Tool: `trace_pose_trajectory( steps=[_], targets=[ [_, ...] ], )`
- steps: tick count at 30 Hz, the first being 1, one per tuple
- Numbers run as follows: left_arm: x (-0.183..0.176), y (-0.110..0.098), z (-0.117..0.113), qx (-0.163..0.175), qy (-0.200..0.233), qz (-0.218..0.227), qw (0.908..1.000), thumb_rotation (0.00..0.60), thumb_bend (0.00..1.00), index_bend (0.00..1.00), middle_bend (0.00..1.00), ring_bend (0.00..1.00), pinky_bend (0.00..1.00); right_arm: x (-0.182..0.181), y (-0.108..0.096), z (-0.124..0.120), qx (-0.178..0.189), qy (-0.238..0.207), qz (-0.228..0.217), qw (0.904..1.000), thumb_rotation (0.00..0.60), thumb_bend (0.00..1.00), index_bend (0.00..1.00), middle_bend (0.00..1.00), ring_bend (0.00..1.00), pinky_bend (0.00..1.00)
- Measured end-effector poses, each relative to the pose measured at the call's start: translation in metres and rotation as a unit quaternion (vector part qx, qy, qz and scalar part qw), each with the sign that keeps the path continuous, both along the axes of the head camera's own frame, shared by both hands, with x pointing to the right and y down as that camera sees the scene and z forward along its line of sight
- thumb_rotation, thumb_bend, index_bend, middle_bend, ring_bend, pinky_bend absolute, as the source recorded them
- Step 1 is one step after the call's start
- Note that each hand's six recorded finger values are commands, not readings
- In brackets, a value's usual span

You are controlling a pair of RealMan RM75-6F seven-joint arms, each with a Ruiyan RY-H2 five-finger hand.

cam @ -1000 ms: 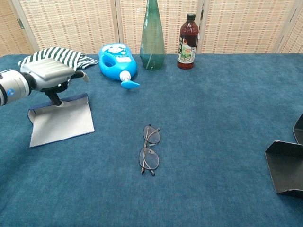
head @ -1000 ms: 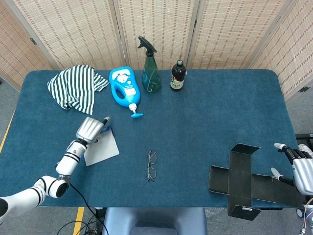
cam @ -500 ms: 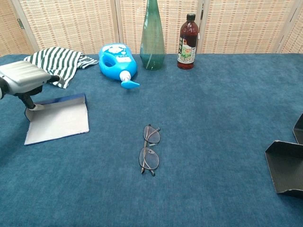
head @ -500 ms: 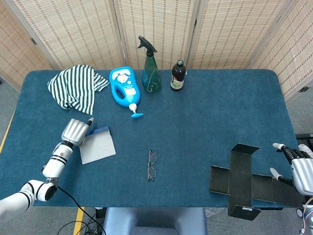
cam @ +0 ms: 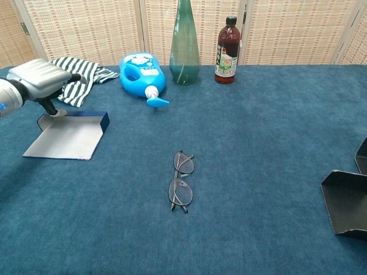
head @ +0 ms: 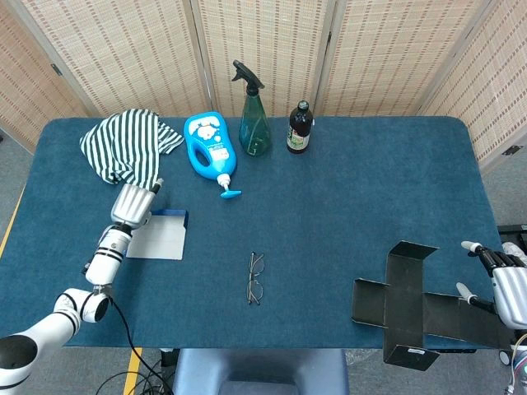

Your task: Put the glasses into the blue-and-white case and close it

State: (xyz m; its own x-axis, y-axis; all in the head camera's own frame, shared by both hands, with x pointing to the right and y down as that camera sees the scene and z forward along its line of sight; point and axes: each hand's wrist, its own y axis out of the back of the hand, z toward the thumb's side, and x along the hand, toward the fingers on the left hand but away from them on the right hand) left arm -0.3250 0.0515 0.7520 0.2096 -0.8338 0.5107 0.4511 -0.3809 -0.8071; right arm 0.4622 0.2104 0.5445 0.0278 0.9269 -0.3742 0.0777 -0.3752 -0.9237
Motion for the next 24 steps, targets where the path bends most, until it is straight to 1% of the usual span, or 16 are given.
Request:
trace_pose_trajectory(
  steps=[3, 6, 8, 11, 12, 14, 17, 20, 22, 24],
  targets=[
    [0.006, 0.002, -0.004, 0.002, 0.011, 0.010, 0.9999, 0.600, 0.30, 0.18, 0.92, 0.95, 1.00, 0.000, 0.000, 0.000, -0.001, 0.001, 0.000, 1.0000, 0.600, 0.21, 0.23, 0.37, 0.41, 0.37],
    [0.013, 0.008, -0.009, -0.008, 0.035, 0.014, 0.9992, 0.600, 0.30, 0.20, 0.92, 0.94, 1.00, -0.001, 0.000, 0.001, -0.001, 0.000, -0.002, 1.0000, 0.600, 0.21, 0.23, 0.37, 0.41, 0.37],
    [0.021, 0.016, -0.015, -0.023, 0.064, 0.015, 0.9976, 0.600, 0.32, 0.23, 0.92, 0.94, 1.00, -0.001, 0.000, 0.001, -0.003, 0.000, -0.002, 1.0000, 0.600, 0.21, 0.23, 0.37, 0.41, 0.37],
    [0.036, 0.029, -0.027, -0.056, 0.112, 0.018, 0.9920, 0.600, 0.42, 0.27, 0.92, 0.94, 1.00, -0.003, -0.001, 0.003, -0.005, -0.002, -0.005, 1.0000, 0.600, 0.21, 0.23, 0.37, 0.41, 0.37],
    [0.041, 0.034, -0.032, -0.069, 0.126, 0.019, 0.9894, 0.600, 0.46, 0.28, 0.92, 0.95, 1.00, -0.004, -0.001, 0.004, -0.005, -0.003, -0.006, 1.0000, 0.600, 0.21, 0.23, 0.37, 0.41, 0.37],
    [0.053, 0.046, -0.043, -0.105, 0.160, 0.020, 0.9814, 0.600, 0.51, 0.29, 0.92, 0.95, 1.00, -0.006, -0.002, 0.005, -0.006, -0.005, -0.009, 0.9999, 0.600, 0.21, 0.23, 0.37, 0.41, 0.37],
    [0.070, 0.064, -0.063, -0.156, 0.198, 0.029, 0.9672, 0.600, 0.58, 0.30, 0.92, 0.95, 1.00, -0.007, -0.002, 0.006, -0.007, -0.006, -0.010, 0.9999, 0.600, 0.21, 0.23, 0.37, 0.41, 0.37],
    [0.082, 0.079, -0.083, -0.194, 0.222, 0.043, 0.9546, 0.600, 0.61, 0.29, 0.93, 0.96, 1.00, -0.006, -0.001, 0.005, -0.006, -0.004, -0.008, 0.9999, 0.600, 0.21, 0.23, 0.37, 0.42, 0.37],
    [0.089, 0.091, -0.092, -0.218, 0.232, 0.055, 0.9462, 0.600, 0.63, 0.29, 0.93, 0.96, 1.00, -0.005, -0.001, 0.004, -0.006, -0.002, -0.006, 1.0000, 0.600, 0.21, 0.23, 0.37, 0.42, 0.37],
    [0.095, 0.100, -0.096, -0.238, 0.239, 0.067, 0.9392, 0.600, 0.63, 0.27, 0.93, 0.96, 1.00, -0.004, -0.001, 0.004, -0.006, -0.002, -0.005, 1.0000, 0.600, 0.21, 0.23, 0.37, 0.42, 0.37]
  ],
)
